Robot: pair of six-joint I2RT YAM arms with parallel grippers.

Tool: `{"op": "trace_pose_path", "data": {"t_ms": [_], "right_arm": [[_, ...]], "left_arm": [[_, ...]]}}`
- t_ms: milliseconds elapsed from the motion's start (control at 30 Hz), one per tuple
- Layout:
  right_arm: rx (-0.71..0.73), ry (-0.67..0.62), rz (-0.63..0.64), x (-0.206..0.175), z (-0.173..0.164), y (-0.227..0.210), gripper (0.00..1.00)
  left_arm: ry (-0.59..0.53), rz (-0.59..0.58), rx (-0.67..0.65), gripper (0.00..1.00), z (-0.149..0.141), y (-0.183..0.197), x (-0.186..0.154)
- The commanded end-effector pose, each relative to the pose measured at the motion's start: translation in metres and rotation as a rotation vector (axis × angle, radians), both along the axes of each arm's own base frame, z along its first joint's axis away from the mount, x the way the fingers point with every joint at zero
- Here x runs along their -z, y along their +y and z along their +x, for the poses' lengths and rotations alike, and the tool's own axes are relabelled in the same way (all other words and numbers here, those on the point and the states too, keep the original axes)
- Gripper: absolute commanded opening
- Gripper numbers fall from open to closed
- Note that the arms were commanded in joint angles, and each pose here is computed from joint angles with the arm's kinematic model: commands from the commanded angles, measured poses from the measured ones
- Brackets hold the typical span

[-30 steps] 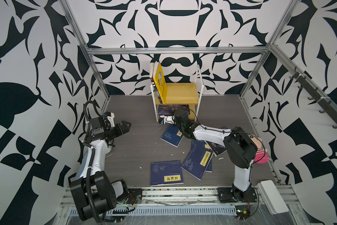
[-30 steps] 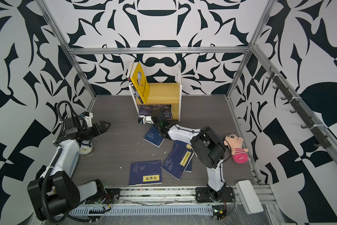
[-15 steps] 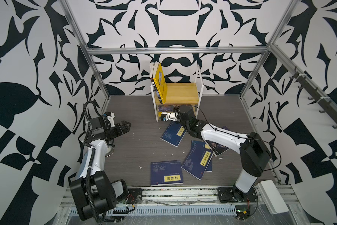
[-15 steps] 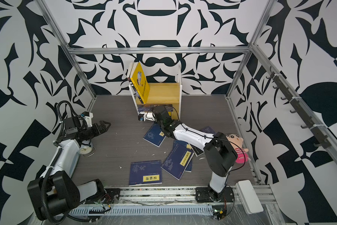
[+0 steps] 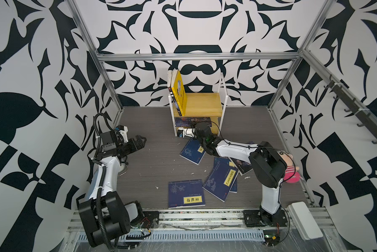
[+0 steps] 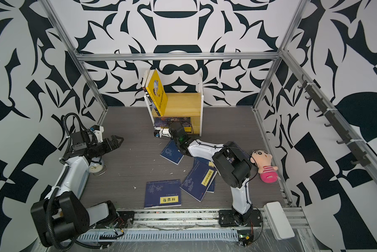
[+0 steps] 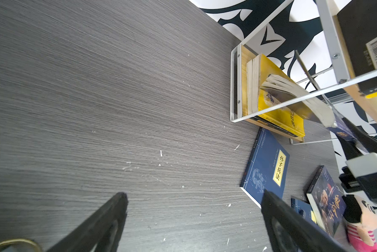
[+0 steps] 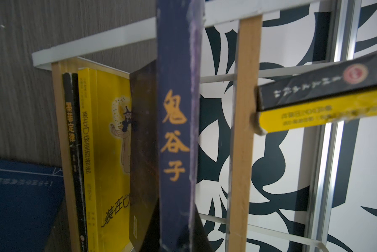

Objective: Stacking books/files
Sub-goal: Place the book on the bookshelf.

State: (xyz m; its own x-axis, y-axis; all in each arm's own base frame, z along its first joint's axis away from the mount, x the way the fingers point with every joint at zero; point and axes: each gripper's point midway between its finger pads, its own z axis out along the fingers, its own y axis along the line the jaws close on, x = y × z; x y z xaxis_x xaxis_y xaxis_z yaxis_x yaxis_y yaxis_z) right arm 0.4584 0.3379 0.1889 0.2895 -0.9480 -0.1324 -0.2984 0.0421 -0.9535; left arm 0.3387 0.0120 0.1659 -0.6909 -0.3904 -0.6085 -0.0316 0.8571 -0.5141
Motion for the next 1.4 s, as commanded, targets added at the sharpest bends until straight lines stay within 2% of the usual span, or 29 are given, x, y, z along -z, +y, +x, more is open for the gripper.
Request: {"op": "trace_pose_path", "data": {"t_ms": [0,200,400,733,1367], "right_arm": [[-0.002,-0.071,0.088,-0.047,0.002,0.001,0.00],[0.000,0.202,0.047,-0.006,-0.010,-0.006,0.00],[0.013,0.347,0.061,0.016,-0.013,-0.012,0.00],[0.010,0.324,0.100,0.013,0.021,-0.015,0.00],[-0.115,0.424,0.035,0.038,0.029,0.013,0.00]], "left_arm": [[-0.010,0.009,0.003,1.00,0.000,0.001,-0.001],[-0.011,0.009,0.006,1.00,-0.001,0.001,-0.001],[-0.011,0.009,0.005,1.00,-0.001,0.001,0.000],[-0.015,0.010,0.008,1.00,-0.001,0.000,0.000],[-0.020,0.014,0.006,1.00,-0.001,0.001,0.000]]}}
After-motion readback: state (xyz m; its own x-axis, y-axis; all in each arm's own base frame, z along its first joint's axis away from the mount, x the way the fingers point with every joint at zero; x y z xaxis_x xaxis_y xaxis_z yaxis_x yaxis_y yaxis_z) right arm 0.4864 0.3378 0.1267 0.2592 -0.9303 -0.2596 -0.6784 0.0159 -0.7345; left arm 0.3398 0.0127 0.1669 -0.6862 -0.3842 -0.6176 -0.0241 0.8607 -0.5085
